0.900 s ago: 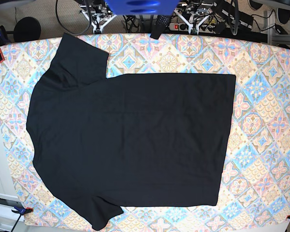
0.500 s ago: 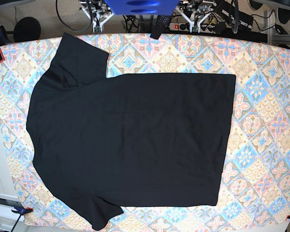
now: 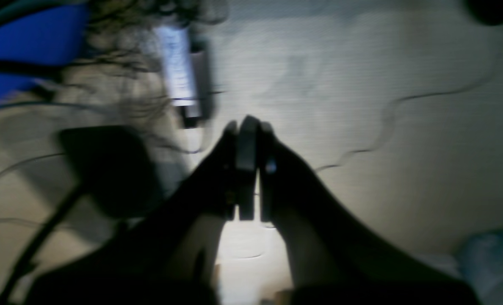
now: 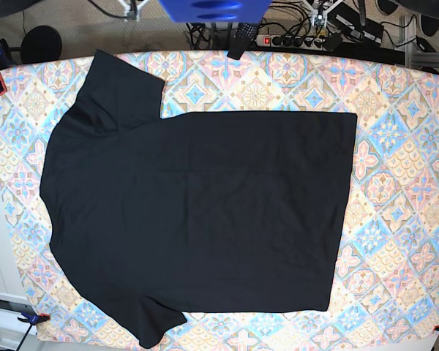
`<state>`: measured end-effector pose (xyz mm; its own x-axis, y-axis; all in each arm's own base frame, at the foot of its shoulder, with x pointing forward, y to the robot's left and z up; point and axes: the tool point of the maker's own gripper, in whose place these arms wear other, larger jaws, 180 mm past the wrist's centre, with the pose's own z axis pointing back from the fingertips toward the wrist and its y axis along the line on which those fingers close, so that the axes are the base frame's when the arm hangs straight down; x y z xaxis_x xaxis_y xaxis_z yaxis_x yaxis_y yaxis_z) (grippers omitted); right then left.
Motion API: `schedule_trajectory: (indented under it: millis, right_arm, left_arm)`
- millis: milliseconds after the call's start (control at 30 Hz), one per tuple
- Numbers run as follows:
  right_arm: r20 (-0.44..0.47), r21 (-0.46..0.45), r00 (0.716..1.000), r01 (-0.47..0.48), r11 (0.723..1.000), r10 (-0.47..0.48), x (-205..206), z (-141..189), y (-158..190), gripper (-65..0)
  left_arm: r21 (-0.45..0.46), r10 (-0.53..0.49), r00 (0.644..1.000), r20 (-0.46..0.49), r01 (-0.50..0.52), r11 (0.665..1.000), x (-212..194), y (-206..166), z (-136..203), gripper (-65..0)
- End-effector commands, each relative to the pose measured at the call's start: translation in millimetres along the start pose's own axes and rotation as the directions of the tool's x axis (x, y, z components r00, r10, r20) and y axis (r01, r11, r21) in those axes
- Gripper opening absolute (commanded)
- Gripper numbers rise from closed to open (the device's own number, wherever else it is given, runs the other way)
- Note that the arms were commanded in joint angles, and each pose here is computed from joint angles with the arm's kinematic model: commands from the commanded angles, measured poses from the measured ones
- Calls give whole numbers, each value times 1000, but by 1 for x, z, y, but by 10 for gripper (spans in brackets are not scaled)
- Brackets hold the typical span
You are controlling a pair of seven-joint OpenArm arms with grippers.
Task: Fold the T-shirt properly
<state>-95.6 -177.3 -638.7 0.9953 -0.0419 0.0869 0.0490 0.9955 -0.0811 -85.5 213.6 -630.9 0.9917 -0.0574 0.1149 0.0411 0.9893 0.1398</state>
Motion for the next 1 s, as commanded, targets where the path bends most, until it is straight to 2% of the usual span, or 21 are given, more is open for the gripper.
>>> schedule_trajectory:
  millis: [0, 233, 367, 467, 600, 700, 833, 900, 967]
  right_arm:
    - [-24, -2, 1000, -4, 1000, 4, -20, 7, -3, -650]
    - [-7, -23, 999, -39, 999, 39, -55, 40, -21, -650]
    - [54, -53, 996, -67, 996, 70, -49, 61, -43, -650]
    - [107, -106, 993, -43, 993, 54, -37, 77, -65, -650]
    - [192, -185, 980, -15, 983, 52, -17, 106, -99, -650]
    - [259, -223, 963, -15, 975, 74, 4, 130, -114, -650]
    - [359, -237, 926, -32, 971, 118, 41, 159, -115, -650]
    - [418, -238, 898, -36, 971, 136, 65, 170, -112, -650]
    - [470, -238, 870, -38, 970, 149, 87, 181, -109, -650]
  left_arm:
    - [11, -13, 1000, -3, 13, 1000, -9, 8, 5, -638]
    - [22, -59, 997, 43, 58, 998, -25, 24, 33, -638]
    - [22, -86, 990, 114, 84, 996, -15, 29, 55, -638]
    - [18, -103, 980, 169, 102, 995, -4, 30, 72, -638]
    - [-2, -68, 963, 261, 71, 997, 19, 34, 104, -638]
    - [-29, -29, 944, 329, 41, 999, 39, 38, 129, -638]
    - [-93, 30, 895, 444, 13, 996, 84, 38, 167, -638]
    - [-135, 70, 872, 485, -4, 991, 109, 36, 182, -638]
    - [-187, 120, 863, 491, -29, 982, 130, 32, 193, -638]
